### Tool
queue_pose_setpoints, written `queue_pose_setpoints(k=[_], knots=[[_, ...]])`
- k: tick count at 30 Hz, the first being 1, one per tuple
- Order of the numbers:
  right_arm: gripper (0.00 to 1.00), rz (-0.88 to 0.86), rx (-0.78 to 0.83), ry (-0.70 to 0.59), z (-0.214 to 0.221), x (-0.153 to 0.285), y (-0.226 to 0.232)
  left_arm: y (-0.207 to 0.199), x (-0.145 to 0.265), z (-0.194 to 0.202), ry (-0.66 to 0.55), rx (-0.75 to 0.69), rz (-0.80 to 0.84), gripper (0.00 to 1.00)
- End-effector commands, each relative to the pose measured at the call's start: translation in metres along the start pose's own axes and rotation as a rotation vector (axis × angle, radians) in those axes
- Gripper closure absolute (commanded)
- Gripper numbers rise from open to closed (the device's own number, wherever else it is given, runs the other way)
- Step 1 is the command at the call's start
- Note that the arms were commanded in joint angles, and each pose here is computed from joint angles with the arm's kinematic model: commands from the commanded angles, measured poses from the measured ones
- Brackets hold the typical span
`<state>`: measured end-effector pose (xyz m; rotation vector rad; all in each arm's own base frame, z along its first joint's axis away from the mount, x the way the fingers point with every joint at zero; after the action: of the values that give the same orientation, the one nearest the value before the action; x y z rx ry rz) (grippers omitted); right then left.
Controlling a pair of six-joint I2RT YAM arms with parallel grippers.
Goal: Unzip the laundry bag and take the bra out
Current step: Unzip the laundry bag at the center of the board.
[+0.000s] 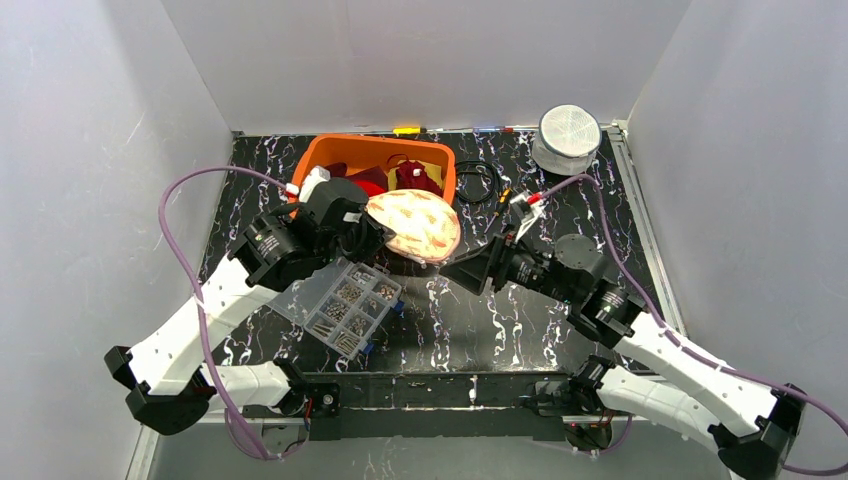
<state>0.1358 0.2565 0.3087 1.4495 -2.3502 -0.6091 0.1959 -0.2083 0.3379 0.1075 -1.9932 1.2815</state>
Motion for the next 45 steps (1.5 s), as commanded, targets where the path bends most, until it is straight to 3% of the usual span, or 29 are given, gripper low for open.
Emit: queue_pose_setpoints(k=[1, 8, 24, 33, 45], knots=[[0.21, -0.134, 0.039, -0.084, -0.027, -0.006, 0.035, -0.001, -0.003, -0.004, -0.025, 0.095, 0.000, 1.00], [0.26, -0.082, 0.035, -0.099, -0.022, -0.019, 0.032, 0.005, -0.006, -0.006, -0.049, 0.168, 0.004, 1.00], [0.35, -0.059, 0.010, -0.110, -0.016, -0.039, 0.030, 0.006, -0.001, -0.009, -0.054, 0.187, 0.028, 1.00], [0.31, -0.095, -0.046, -0.186, -0.018, -0.042, 0.034, 0.004, 0.000, -0.010, -0.055, 0.255, 0.060, 1.00], [0.30, -0.112, -0.100, -0.190, -0.010, -0.049, 0.034, 0.003, 0.004, -0.013, -0.066, 0.287, 0.084, 1.00]])
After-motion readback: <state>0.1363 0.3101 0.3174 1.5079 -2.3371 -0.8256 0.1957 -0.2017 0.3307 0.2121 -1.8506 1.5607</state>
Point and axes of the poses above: each gripper's point midway between its finger pads, its own x axis back along the fingers, its own y axis along the line the jaws close on, z = x × y, the point moved 3 cm from there along x, back along the fingers, and after that the axes turned 13 degrees about x, right-handed, at the moved point
